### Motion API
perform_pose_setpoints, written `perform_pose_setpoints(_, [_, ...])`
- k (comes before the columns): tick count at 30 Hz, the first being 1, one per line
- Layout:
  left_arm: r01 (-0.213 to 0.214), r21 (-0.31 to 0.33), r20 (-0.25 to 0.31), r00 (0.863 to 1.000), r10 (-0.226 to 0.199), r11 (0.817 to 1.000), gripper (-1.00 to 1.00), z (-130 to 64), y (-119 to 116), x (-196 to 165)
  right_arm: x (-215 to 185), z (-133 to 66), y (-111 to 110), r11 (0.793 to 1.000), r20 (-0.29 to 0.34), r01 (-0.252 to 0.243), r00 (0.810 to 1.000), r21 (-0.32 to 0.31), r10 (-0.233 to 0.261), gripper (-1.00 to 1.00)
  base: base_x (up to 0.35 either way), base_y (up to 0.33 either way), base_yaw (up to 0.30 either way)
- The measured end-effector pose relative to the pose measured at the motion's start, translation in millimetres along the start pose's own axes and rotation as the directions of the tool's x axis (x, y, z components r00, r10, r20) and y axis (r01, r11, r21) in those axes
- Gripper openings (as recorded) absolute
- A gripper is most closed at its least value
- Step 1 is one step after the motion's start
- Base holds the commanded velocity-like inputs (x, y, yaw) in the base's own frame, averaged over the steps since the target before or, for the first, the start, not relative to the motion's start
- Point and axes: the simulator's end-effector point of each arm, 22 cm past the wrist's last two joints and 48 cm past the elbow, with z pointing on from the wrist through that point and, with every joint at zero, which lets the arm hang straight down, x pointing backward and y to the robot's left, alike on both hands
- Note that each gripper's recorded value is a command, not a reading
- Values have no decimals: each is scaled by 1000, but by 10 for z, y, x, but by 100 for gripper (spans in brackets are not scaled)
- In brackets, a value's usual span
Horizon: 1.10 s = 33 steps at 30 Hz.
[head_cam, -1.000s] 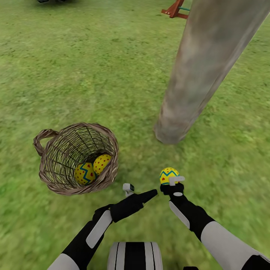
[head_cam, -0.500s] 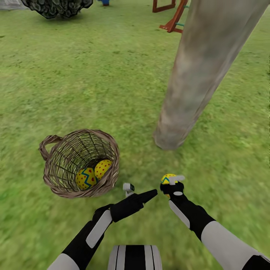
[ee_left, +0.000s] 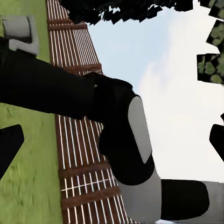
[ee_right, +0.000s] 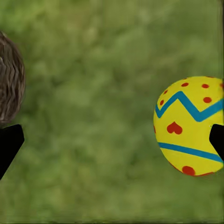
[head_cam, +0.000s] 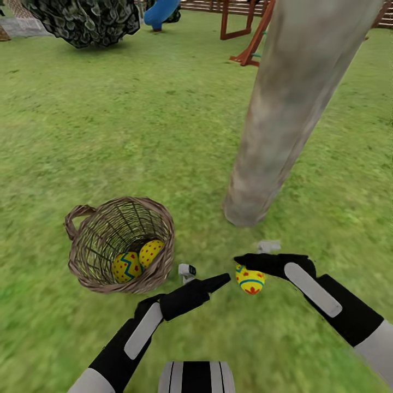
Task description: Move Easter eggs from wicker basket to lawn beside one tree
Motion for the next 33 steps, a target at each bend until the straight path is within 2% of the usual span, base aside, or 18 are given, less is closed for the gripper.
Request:
perform_pose_setpoints(1, [-14, 15, -4, 1000, 15, 1000, 100, 26, -89, -23, -21, -56, -19, 1000, 0, -10, 1000, -9, 10, 100, 0, 0, 0])
perform_pose_setpoints(4, [-1, 71, -90, 996, 8, 997, 100, 96, -460, 19, -29, -227, -95, 998, -26, -42, 999, -37, 42, 100, 0, 0, 0])
perform_pose_setpoints(6, [-29, 98, -107, 994, 39, 995, 100, 119, -644, -1, -52, -275, -109, 998, -24, -48, 999, -38, 47, 100, 0, 0, 0])
perform_pose_setpoints(9, [-59, 129, -143, 987, 77, 990, 100, 104, -897, -7, -107, -374, -277, 999, -13, -42, 999, -9, 42, 100, 0, 0, 0])
perform_pose_setpoints(12, [-83, 152, -160, 981, 107, 985, 100, 114, -1073, -7, -150, -433, -298, 999, -2, -39, 999, -3, 39, 100, 0, 0, 0])
perform_pose_setpoints(16, [-143, 183, -169, 970, 174, 973, 100, 44, -1387, -112, -209, -507, -294, 999, 13, -35, 999, 1, 35, 100, 0, 0, 0])
perform_pose_setpoints(18, [-128, 182, -185, 969, 162, 975, 100, -37, -1506, -183, -238, -543, -293, 999, 20, -34, 999, 2, 34, 100, 0, 0, 0])
perform_pose_setpoints(20, [-129, 182, -175, 971, 161, 975, 100, -107, -1600, -288, -266, -579, -282, 999, 27, -33, 999, 2, 33, 100, 0, 0, 0])
perform_pose_setpoints(23, [-152, 193, -155, 971, 183, 969, 100, -160, -1736, -397, -307, -634, -268, 1000, 38, -30, 999, 3, 30, 100, 0, 0, 0])
perform_pose_setpoints(26, [-160, 235, -120, 974, 192, 959, 100, -221, -1927, -512, -346, -685, -250, 1000, 48, -28, 998, 2, 28, 100, -72, 0, 0])
perform_pose_setpoints(30, [-190, 288, -72, 973, 219, 939, 100, -470, -2177, -711, -380, -737, -246, 1000, 58, -30, 998, 5, 30, 100, -283, 0, 0])
perform_pose_setpoints(32, [-197, 334, -67, 971, 231, 922, 100, -543, -2327, -715, -400, -768, -251, 999, 63, -31, 998, 8, 31, 100, -212, 0, 0])
perform_pose_setpoints(33, [-198, 370, -64, 969, 238, 908, 100, -586, -2428, -708, -411, -785, -251, 999, 66, -31, 997, 9, 31, 100, -106, 0, 0])
